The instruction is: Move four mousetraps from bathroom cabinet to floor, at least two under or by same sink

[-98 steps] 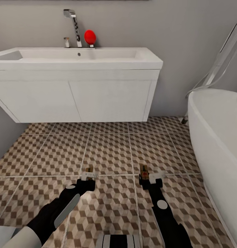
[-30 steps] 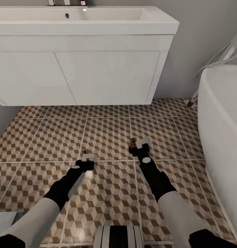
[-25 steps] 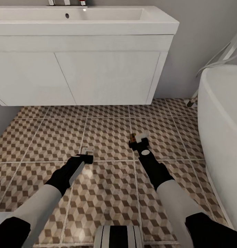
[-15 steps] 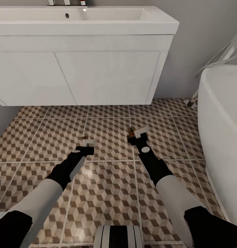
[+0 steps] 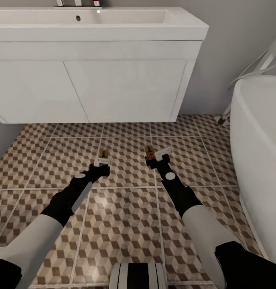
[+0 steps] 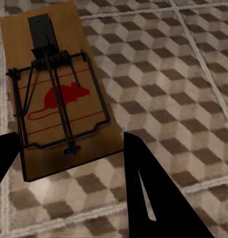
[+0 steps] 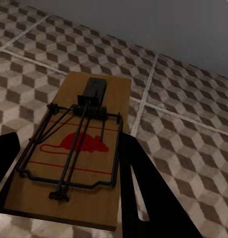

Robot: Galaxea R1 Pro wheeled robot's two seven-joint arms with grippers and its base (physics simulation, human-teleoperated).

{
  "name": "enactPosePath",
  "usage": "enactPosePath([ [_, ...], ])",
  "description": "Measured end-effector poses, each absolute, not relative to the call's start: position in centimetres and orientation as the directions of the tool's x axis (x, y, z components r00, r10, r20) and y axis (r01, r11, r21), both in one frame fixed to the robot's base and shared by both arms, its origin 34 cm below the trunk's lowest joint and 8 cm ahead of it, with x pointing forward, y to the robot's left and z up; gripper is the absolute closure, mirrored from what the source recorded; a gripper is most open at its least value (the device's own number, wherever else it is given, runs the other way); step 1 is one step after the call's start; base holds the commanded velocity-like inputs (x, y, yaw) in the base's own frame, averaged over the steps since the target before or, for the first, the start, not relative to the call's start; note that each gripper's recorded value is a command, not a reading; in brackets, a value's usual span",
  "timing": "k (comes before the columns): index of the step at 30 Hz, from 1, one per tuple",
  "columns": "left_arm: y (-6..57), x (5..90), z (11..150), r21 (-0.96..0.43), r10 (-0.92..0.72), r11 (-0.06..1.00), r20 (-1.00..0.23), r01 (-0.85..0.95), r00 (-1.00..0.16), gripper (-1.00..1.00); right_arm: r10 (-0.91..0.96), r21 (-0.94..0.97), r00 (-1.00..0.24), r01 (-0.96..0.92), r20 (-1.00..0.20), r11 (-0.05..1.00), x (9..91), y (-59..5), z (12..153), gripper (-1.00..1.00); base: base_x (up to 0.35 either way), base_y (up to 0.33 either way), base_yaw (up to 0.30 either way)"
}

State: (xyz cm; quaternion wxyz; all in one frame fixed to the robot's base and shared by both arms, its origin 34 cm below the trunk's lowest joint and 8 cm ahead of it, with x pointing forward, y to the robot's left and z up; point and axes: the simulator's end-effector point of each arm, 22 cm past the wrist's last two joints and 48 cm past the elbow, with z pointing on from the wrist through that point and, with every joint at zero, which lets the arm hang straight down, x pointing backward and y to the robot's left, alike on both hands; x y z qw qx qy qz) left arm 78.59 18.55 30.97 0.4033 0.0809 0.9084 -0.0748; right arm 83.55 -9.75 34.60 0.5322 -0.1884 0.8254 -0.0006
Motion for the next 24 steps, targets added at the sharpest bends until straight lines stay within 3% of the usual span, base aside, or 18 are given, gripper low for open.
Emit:
enactPosePath([
  [24, 19.0, 76.9, 26.5, -0.081, 0.087, 0.976, -0.702, 0.201, -0.707, 1.0, -0.265, -0.143, -0.419, -0.301, -0.868, 0.943, 82.5, -9.6, 30.7, 1.0, 0.0, 0.0, 0.0],
])
